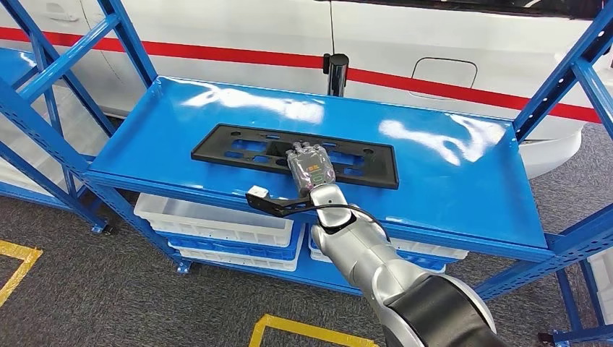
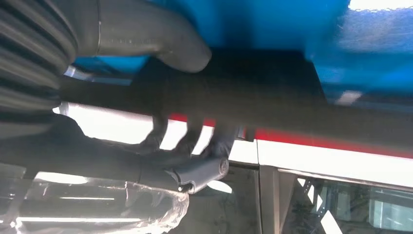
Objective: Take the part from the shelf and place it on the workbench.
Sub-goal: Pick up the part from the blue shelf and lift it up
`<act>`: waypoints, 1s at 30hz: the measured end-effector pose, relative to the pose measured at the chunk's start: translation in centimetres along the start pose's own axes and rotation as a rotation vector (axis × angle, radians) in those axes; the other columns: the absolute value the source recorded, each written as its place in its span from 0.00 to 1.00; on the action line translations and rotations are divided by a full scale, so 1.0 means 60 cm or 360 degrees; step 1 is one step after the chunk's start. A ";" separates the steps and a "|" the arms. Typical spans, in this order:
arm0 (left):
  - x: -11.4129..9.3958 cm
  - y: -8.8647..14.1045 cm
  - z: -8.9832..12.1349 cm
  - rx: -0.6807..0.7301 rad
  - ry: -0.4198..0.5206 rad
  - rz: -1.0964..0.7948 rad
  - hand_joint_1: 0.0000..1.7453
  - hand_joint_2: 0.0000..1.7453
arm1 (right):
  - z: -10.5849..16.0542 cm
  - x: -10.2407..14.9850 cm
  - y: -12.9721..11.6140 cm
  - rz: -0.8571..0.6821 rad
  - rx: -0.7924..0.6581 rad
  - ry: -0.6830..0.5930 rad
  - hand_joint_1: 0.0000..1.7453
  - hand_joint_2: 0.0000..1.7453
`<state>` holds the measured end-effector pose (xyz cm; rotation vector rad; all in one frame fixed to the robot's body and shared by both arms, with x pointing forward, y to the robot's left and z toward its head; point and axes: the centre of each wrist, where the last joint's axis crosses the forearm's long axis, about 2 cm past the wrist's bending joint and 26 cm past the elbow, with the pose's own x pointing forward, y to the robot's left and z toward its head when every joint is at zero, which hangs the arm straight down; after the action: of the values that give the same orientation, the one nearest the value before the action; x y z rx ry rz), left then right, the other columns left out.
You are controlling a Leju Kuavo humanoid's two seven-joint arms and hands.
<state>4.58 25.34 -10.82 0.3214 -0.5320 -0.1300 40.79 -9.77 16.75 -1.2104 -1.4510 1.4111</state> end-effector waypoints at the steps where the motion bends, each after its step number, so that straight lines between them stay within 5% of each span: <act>1: 0.000 0.000 0.000 0.0001 -0.0001 -0.0001 0.00 0.00 | 0.000 0.000 0.001 0.0002 0.0004 0.0000 0.71 1.00; 8: 0.000 0.002 -0.001 0.0011 -0.0001 -0.0004 0.00 0.00 | 0.001 0.000 0.003 0.0006 0.0002 0.0004 0.97 1.00; 13: -0.001 0.003 -0.001 0.0033 -0.0002 -0.0010 0.00 0.00 | 0.002 -0.002 0.002 -0.0072 -0.0073 0.0002 1.00 1.00; 24: -0.001 0.004 -0.001 0.0056 0.0024 -0.0004 0.00 0.00 | -0.022 -0.027 -0.044 -0.0709 -0.0520 -0.0072 1.00 1.00; 30: -0.002 0.005 -0.001 0.0079 0.0056 0.0026 0.00 0.00 | -0.041 -0.026 -0.103 -0.1404 -0.0740 -0.0108 1.00 1.00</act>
<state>4.50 25.65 -10.82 0.3668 -0.5036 -0.0956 42.84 -10.24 23.22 -0.6023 -2.0711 0.5271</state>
